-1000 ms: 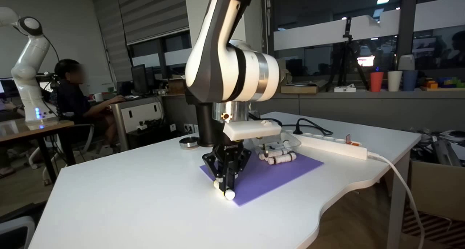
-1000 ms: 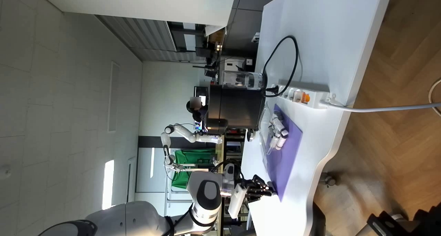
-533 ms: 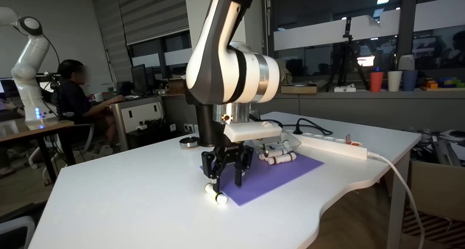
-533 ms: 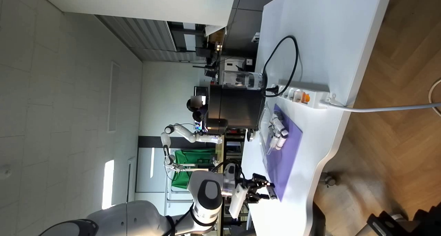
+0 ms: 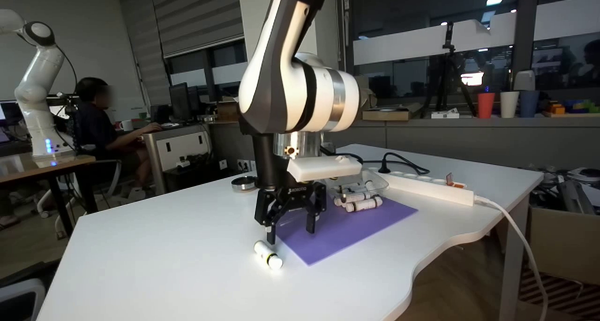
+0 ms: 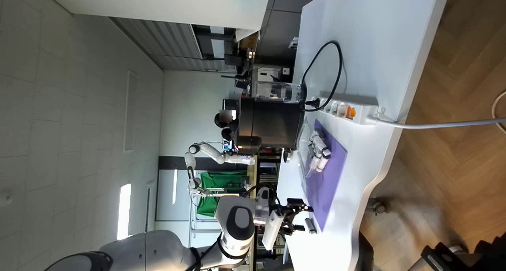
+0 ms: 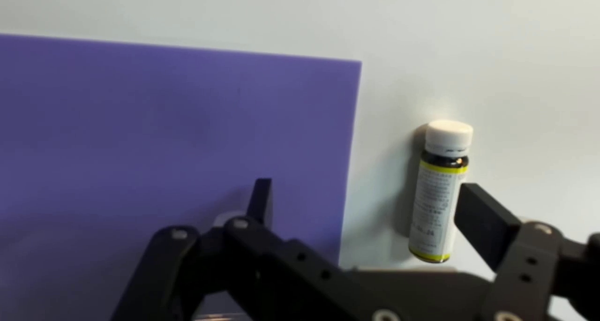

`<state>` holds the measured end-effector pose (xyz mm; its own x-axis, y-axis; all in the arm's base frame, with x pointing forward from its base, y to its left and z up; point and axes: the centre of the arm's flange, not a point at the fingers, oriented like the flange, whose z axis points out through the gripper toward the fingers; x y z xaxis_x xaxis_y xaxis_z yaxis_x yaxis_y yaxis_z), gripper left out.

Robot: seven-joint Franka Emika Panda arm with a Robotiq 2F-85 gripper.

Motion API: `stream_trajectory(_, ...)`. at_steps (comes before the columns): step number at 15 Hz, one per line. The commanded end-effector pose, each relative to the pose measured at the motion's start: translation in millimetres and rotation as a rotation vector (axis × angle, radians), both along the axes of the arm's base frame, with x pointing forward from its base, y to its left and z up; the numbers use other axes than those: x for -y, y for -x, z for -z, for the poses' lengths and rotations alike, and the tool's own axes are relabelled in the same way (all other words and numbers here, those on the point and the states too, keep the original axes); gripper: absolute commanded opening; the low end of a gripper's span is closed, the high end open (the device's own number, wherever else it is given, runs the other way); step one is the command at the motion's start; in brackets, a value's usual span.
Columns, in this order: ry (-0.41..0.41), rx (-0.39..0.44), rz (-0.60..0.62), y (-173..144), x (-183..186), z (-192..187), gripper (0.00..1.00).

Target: Remove the white object from the plastic container.

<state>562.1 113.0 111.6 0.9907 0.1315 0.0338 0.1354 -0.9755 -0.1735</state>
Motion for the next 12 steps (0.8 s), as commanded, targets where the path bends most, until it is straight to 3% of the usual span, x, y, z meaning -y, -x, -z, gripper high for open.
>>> stream_trajectory(1,-0.042,0.000,-0.017,-5.4,-8.1,-2.1,1.00)
stream_trajectory(12,-0.068,-0.001,-0.113,6.1,-40.1,-0.6,1.00)
